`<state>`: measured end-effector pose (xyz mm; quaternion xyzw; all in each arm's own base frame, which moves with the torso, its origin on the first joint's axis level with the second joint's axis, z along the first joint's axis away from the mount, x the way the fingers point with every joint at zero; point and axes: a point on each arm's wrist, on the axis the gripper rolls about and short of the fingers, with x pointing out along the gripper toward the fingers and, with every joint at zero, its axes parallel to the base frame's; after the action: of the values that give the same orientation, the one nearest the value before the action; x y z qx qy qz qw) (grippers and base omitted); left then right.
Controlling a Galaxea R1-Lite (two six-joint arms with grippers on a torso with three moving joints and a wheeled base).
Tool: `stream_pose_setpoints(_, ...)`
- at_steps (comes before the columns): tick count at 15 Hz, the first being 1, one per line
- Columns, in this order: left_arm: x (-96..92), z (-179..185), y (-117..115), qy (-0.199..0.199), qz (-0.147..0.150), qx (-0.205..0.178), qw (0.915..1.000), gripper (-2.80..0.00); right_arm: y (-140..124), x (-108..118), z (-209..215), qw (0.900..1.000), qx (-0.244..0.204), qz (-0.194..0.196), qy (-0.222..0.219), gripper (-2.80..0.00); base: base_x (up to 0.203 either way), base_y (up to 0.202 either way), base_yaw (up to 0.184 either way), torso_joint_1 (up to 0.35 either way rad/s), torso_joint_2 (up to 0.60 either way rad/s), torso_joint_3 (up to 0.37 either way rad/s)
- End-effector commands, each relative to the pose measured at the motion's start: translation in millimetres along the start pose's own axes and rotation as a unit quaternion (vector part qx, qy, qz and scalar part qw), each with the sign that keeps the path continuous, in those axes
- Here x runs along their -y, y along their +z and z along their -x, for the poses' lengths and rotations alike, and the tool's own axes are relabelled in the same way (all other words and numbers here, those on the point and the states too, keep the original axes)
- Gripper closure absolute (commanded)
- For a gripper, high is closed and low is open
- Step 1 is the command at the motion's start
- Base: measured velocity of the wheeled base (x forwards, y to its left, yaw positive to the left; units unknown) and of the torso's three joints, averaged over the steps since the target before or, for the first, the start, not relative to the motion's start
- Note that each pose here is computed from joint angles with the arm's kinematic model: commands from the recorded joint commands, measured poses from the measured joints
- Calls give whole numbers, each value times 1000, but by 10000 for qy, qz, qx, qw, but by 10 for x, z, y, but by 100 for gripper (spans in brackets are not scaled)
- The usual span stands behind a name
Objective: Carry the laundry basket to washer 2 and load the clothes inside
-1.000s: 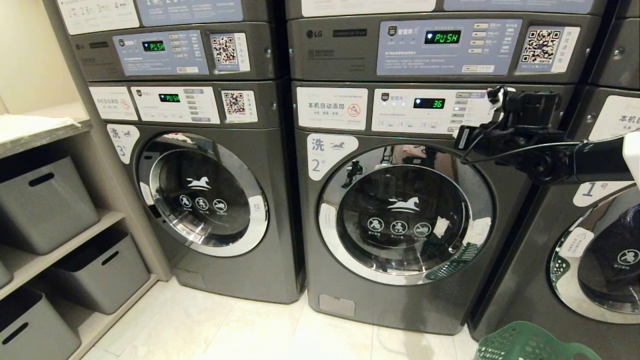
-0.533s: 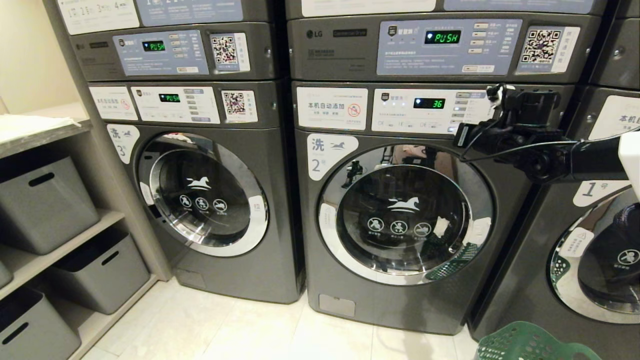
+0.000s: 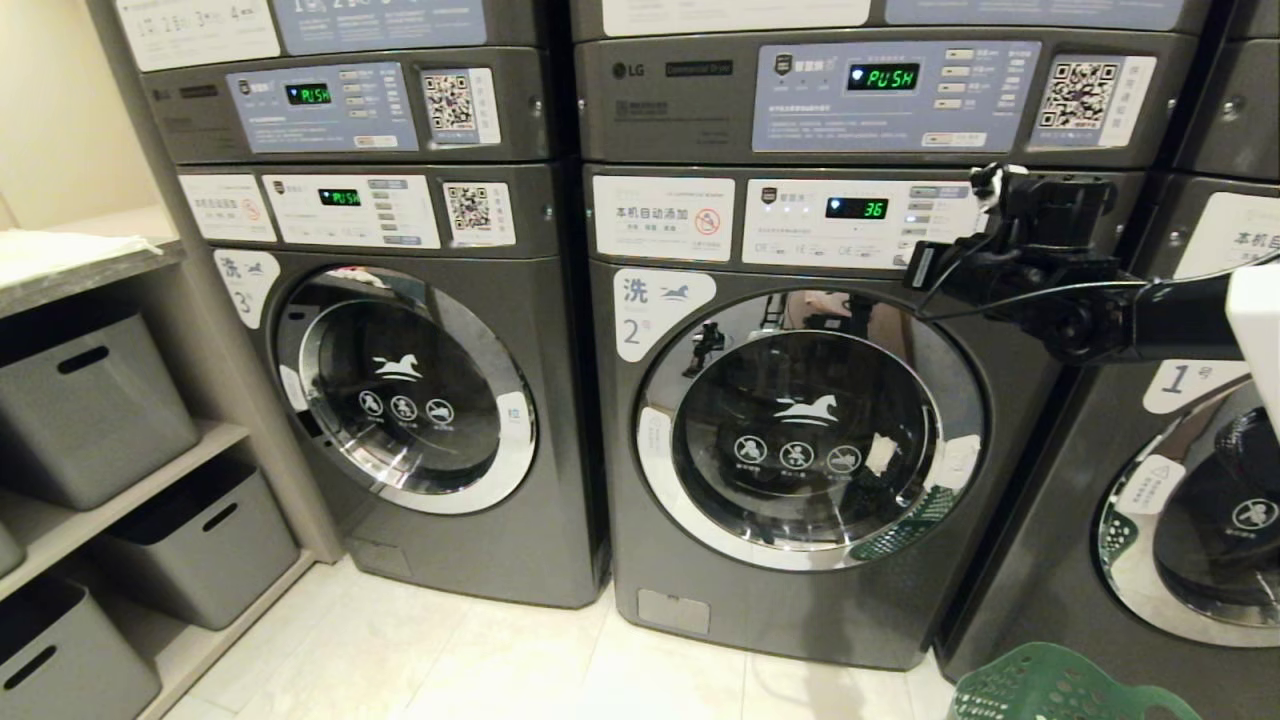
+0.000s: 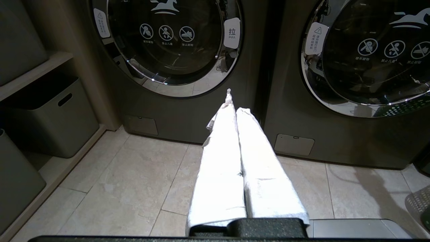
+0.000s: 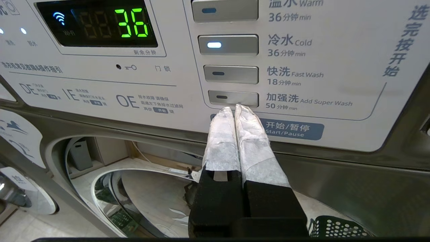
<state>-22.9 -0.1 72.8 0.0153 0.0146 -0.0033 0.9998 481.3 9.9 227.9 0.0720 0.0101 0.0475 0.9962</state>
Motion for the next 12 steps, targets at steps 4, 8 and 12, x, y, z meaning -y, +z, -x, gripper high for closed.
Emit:
stream_pose_setpoints(4, 0, 2, -1, -6, 0, 17, 10000, 0, -67, 2, -5, 9999, -108, -18, -13, 0, 0, 0, 0, 0, 0, 0)
stream_pose_setpoints(8, 0, 2, -1, -7, 0, 17, 10000, 0, -56, 3, -5, 10000, -79, -18, -58, 0, 0, 0, 0, 0, 0, 0)
stream_pose_setpoints(12, 0, 2, -1, -7, 0, 13, 10000, 0, 2, 18, 33, 9999, -31, -51, -99, 0, 0, 0, 0, 0, 0, 0)
